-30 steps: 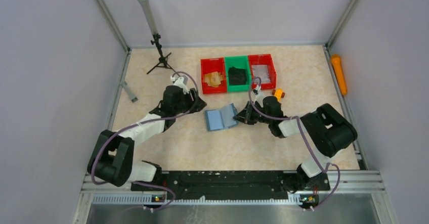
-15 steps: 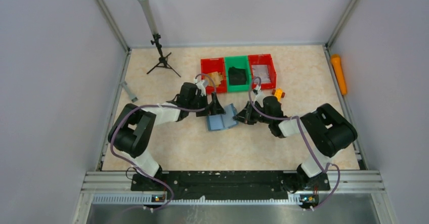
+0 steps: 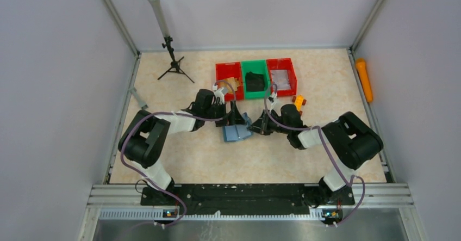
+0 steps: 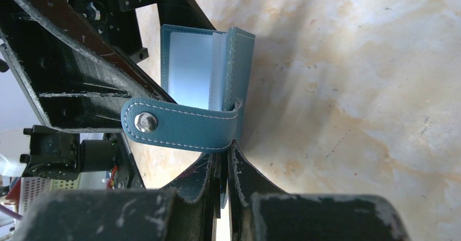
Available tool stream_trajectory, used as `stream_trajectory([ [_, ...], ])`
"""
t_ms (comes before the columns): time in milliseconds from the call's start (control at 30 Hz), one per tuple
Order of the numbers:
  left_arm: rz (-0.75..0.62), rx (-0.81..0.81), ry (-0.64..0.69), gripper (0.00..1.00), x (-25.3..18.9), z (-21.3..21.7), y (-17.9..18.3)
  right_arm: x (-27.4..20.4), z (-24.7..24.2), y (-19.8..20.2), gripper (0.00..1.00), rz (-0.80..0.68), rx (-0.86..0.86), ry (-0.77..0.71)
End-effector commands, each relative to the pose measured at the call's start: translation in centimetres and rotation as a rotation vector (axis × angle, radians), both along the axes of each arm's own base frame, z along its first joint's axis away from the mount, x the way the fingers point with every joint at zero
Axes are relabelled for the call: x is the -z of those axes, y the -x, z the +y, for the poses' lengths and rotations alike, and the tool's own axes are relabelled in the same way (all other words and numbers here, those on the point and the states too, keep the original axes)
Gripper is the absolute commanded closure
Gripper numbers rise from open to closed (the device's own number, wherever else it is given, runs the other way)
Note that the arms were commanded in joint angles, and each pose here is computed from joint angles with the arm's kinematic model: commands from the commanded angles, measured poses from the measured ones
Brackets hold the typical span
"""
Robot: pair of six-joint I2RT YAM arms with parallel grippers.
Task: Take the credit cards out of the card holder
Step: Remove the credit card from the card holder.
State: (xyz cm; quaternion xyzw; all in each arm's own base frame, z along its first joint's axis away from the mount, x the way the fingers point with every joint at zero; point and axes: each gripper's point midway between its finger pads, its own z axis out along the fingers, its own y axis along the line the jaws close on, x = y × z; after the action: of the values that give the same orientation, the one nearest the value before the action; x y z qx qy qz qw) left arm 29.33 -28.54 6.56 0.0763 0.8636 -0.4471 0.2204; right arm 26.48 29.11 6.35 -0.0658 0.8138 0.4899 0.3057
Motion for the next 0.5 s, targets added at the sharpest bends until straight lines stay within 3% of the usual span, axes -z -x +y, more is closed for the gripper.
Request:
stream_trajectory([
  [0, -0.056, 0.034, 0.053, 0.01, -1.6, -1.1, -0.6, -4.0, 1.7, -0.4, 0.99, -0.140, -0.059, -0.087],
  [467, -0.015, 0.018, 0.001, 0.19, -0.3, -0.8, -1.0, -5.8, 2.4, 0.9, 0.96, -0.193, -0.124, -0.156],
])
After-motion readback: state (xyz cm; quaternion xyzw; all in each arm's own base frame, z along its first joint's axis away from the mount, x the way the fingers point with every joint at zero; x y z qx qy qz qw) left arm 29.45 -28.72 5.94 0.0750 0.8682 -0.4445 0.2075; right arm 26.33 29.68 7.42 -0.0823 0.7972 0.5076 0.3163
